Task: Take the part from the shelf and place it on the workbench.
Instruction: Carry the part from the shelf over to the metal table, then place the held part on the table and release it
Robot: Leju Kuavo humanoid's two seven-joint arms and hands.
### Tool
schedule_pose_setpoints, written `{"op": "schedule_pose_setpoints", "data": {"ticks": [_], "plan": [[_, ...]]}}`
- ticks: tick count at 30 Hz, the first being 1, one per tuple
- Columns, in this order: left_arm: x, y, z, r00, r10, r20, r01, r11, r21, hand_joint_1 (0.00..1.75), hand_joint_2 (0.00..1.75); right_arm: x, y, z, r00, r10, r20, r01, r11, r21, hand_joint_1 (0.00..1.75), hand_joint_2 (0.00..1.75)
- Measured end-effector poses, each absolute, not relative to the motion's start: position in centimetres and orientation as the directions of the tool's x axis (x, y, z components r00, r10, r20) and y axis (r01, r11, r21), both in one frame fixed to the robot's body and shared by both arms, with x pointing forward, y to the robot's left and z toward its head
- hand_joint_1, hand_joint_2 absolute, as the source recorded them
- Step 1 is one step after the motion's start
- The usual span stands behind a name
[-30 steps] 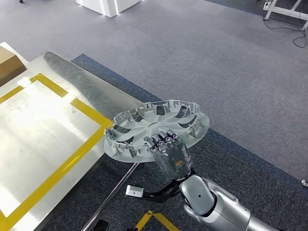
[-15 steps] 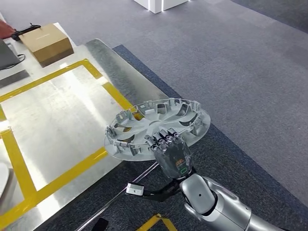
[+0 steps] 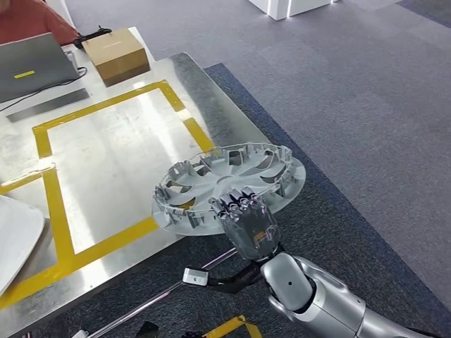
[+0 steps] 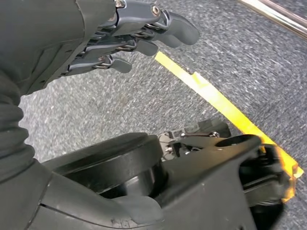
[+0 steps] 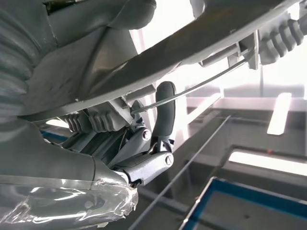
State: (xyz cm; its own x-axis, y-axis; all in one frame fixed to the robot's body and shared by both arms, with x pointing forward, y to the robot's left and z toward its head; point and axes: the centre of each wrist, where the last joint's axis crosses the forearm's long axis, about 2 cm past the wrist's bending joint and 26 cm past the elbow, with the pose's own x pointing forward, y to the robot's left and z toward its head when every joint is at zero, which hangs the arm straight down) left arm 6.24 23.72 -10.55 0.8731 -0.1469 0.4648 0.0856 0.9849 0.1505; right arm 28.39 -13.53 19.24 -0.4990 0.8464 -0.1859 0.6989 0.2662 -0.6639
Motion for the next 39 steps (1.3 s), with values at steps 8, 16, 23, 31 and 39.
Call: {"op": "schedule_pose_setpoints", "data": {"ticks": [8,16,23,31,39], "plan": [[6.2,23.7,-10.5,0.884,-0.166,0.437,0.094,0.979,0.180,0.00,1.75,27.9,-12.6,18.4,-0.551,0.808,-0.209,0.648,0.256,-0.718,1.75,1.75],[6.3,24.2,-10.5,0.898,-0.193,0.395,0.105,0.966,0.234,0.00,1.75,27.7,-12.1,17.8,-0.536,0.827,-0.169,0.616,0.247,-0.748,1.75,1.75],[6.3,24.4,-10.5,0.897,-0.246,0.367,0.143,0.948,0.286,0.00,1.75,27.7,-11.8,17.6,-0.531,0.833,-0.154,0.605,0.245,-0.758,1.75,1.75],[7.2,24.4,-10.4,0.863,-0.328,0.384,0.212,0.925,0.315,0.00,1.75,27.9,-11.4,17.6,-0.527,0.837,-0.149,0.601,0.243,-0.762,1.75,1.75],[7.6,24.5,-10.3,0.861,-0.321,0.395,0.207,0.930,0.305,0.00,1.75,28.8,-10.7,18.6,-0.498,0.854,-0.149,0.627,0.236,-0.743,1.75,1.75]]}}
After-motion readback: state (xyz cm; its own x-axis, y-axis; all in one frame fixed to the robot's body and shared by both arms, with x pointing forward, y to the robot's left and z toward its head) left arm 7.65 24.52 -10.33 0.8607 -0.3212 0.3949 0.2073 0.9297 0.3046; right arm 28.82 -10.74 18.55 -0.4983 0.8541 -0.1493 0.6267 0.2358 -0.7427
